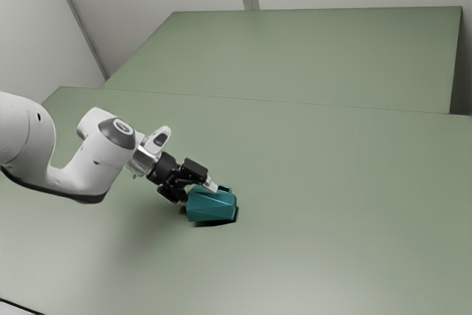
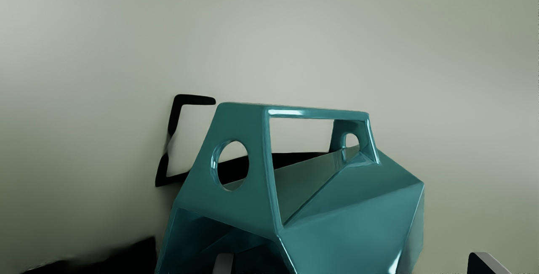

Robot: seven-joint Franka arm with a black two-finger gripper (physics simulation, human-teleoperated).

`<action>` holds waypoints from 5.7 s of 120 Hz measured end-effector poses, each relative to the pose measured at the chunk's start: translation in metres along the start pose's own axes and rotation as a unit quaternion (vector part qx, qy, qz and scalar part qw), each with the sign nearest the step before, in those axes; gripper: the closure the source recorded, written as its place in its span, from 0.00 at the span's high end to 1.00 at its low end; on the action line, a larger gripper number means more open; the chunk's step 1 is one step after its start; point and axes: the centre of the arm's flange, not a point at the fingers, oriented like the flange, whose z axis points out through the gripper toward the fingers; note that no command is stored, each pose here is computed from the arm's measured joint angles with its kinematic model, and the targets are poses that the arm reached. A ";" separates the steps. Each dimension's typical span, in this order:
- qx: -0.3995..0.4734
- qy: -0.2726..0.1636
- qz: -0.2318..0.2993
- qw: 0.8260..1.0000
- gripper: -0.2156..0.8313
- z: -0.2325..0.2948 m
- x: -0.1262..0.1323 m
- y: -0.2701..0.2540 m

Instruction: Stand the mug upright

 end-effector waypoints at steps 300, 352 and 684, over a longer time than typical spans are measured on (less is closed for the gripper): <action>0.371 -0.109 0.269 0.882 0.05 -0.040 0.059 0.109; 0.392 -0.102 0.245 0.881 0.05 -0.039 0.068 0.081; 0.393 -0.046 0.191 0.898 0.69 -0.146 0.097 0.204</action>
